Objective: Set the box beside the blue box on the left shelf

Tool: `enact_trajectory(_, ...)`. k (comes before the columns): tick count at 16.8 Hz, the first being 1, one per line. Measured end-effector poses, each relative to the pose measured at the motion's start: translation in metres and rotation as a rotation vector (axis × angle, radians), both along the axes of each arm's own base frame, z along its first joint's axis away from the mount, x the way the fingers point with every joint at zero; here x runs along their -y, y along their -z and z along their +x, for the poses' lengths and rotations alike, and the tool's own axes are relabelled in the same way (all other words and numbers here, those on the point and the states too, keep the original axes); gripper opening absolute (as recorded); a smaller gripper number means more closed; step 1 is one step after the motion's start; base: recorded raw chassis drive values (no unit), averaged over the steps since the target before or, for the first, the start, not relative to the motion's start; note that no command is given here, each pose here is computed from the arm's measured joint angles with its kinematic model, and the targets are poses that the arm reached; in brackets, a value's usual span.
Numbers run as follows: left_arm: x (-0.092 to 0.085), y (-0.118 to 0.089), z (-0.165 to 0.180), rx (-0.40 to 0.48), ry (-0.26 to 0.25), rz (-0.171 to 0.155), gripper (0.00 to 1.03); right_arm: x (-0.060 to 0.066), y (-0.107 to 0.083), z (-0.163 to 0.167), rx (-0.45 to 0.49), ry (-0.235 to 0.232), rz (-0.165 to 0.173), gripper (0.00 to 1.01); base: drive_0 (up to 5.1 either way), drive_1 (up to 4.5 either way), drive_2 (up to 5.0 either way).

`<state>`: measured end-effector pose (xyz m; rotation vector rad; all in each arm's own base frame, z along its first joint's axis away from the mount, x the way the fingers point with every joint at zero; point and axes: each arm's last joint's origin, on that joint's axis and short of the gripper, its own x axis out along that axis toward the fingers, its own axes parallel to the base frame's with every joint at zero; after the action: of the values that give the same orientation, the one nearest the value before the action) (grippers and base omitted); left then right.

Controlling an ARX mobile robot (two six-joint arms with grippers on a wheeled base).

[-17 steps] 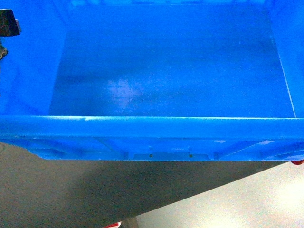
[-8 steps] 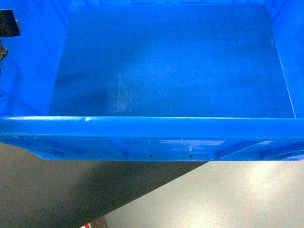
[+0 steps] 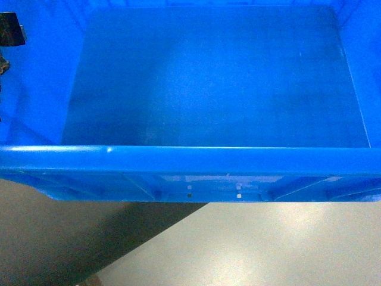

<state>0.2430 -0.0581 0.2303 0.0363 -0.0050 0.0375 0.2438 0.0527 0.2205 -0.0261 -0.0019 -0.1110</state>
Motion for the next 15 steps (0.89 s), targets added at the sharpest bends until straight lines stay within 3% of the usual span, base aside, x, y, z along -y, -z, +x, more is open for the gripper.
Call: enact_trajectory(15,0.0000,0.0000,0.0000,0.000,0.000,0.001,0.18,0.0000,0.0000,-0.0001,0.001,0.001,0.000,0.21,-1.6,-1.59,-1.6)
